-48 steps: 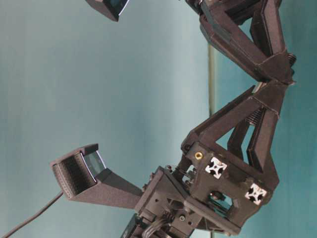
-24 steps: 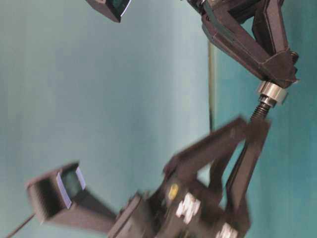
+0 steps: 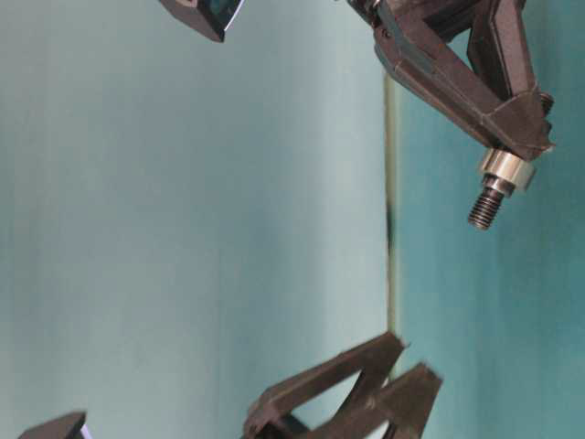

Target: Insert the washer onto the shaft with both hands.

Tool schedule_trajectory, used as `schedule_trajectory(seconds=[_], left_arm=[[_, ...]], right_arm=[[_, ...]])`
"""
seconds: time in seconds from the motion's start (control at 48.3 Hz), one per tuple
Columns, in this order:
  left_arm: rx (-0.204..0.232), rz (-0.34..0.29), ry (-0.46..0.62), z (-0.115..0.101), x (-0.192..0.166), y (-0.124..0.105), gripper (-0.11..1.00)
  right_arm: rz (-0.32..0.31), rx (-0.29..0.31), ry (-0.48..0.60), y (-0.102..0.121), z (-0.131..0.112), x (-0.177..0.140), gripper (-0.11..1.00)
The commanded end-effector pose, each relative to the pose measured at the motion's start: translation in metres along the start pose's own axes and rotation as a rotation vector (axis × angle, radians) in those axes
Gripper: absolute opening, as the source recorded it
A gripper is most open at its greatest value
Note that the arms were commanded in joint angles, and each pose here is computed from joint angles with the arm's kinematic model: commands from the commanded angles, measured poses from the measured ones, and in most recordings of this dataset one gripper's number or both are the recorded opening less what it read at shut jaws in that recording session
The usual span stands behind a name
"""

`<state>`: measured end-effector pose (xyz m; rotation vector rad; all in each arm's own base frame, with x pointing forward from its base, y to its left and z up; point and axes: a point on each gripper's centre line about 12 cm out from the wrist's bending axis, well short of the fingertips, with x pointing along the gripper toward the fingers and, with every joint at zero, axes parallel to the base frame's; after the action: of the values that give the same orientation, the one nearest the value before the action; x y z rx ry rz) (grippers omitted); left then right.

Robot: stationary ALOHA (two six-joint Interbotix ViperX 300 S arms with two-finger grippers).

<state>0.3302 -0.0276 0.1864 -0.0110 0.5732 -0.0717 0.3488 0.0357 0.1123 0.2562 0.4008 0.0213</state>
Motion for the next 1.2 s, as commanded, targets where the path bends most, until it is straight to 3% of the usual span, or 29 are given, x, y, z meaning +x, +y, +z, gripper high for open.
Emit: schedule_trajectory(seconds=[0.0, 1.179], left_arm=[[0.007, -0.002, -0.018, 0.0048, -0.0057, -0.0007, 0.86], [0.009, -0.001, -0.008, 0.0033, -0.0072, -0.0006, 0.86]], right_arm=[[0.015, -0.003, -0.034, 0.0044, 0.0103, -0.0006, 0.0], [0.019, -0.001, -0.031, 0.0059, 0.0097, -0.0007, 0.0]])
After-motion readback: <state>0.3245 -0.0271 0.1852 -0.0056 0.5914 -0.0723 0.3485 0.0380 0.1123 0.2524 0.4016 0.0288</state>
